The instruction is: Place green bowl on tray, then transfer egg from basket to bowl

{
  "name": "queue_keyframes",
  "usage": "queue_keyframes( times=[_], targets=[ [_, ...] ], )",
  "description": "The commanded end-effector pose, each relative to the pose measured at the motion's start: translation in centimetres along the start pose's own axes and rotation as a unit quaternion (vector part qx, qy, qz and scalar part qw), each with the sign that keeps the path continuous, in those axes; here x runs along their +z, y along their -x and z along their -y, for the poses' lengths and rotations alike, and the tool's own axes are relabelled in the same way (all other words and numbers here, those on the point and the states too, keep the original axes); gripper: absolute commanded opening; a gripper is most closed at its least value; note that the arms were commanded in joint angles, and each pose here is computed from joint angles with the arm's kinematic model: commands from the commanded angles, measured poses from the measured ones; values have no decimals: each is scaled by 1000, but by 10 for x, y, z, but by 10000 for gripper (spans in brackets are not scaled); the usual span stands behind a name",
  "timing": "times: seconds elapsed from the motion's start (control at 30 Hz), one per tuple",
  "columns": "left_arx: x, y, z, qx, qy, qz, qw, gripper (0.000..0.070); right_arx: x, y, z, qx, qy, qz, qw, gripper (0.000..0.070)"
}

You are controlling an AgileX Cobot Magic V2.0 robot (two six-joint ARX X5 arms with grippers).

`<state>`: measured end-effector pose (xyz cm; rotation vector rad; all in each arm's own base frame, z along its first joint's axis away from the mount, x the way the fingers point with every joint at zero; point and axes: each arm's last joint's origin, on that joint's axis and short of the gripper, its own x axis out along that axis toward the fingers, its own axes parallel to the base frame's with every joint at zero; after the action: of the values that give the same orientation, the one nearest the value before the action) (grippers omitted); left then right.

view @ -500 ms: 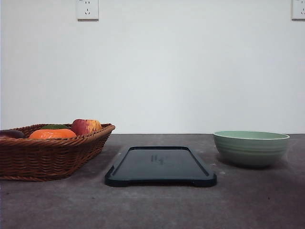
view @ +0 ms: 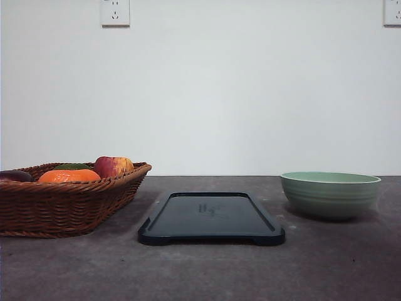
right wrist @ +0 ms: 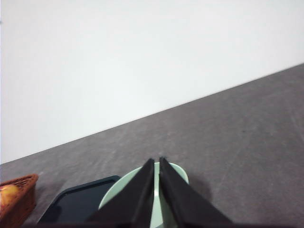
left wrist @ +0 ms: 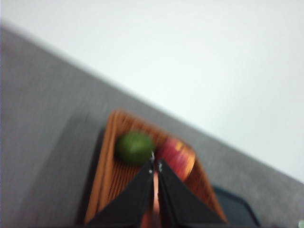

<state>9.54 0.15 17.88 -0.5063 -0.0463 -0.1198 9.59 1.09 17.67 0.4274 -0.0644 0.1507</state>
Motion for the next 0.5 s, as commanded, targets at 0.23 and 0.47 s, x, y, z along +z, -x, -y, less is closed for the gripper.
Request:
queue_keyframes(
  times=[0.23,0.47],
  targets=[
    [29,4,16,-29,-59,84,994,1,27,4,-13,18,43,37,998,6],
    [60,3,34,-2,-105,34,994,1,54,1,-25,12,60,22,998,6]
  ],
)
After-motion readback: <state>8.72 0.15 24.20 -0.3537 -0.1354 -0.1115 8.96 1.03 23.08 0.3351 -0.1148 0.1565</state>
